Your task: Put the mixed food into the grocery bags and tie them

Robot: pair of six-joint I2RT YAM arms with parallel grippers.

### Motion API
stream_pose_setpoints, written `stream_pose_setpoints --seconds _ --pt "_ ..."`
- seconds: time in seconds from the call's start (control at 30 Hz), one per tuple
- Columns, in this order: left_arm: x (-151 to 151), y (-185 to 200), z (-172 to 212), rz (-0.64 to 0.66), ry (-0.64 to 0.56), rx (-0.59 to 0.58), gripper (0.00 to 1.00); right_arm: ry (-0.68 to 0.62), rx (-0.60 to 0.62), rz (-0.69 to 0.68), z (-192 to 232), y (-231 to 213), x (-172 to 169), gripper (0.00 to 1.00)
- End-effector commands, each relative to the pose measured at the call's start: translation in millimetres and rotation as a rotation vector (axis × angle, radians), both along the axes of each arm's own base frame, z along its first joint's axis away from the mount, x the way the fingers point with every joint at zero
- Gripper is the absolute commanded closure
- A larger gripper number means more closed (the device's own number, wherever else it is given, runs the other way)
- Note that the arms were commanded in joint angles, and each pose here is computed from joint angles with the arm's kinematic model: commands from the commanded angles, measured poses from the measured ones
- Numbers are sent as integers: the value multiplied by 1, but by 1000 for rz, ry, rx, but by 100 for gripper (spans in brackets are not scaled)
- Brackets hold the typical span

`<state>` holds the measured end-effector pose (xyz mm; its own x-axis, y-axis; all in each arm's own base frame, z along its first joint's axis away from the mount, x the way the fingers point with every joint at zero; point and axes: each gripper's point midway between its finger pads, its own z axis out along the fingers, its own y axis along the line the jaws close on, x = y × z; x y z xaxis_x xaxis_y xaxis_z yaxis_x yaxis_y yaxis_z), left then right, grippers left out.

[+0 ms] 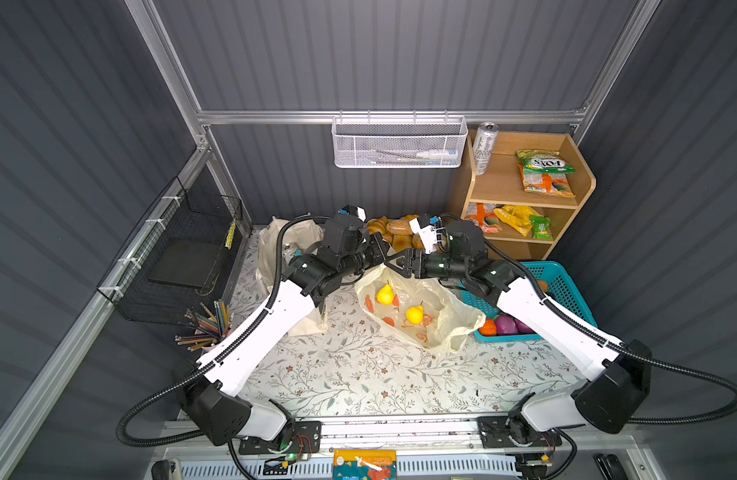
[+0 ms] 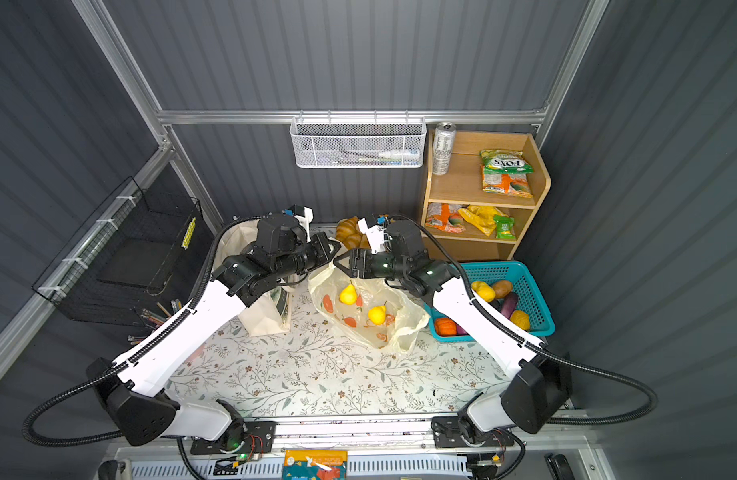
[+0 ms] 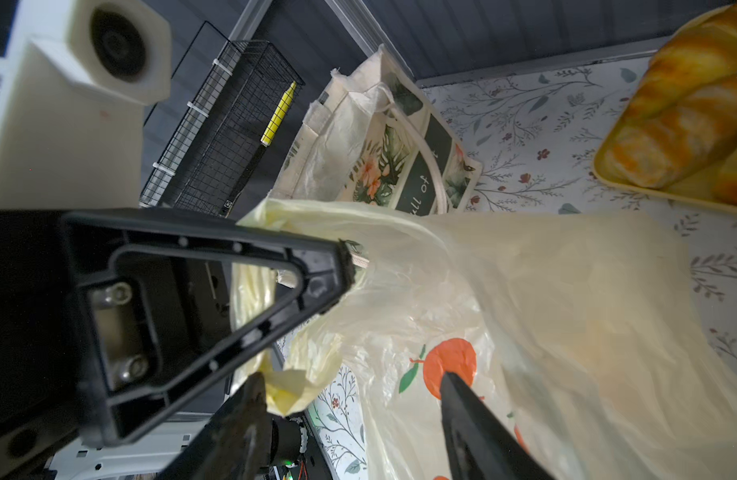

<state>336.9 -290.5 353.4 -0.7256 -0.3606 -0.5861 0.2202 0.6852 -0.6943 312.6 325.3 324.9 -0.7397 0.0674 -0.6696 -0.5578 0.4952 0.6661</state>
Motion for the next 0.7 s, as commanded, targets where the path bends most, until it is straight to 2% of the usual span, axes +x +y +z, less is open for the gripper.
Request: stream_pose_setpoints --seconds 0.0,0.23,0.43,0.57,0.67 --pt "-5 2 9 3 -15 -25 100 -75 50 2 27 4 -3 34" --pt "-3 2 11 8 -22 -27 100 -53 40 31 19 12 -14 39" --pt "-3 1 11 6 -19 -26 100 -40 47 39 13 23 -8 50" --pt "-2 0 11 3 -16 -30 100 -46 48 48 15 30 -2 61" --pt "-2 -1 10 -1 -13 -33 100 -41 50 53 14 35 2 77"
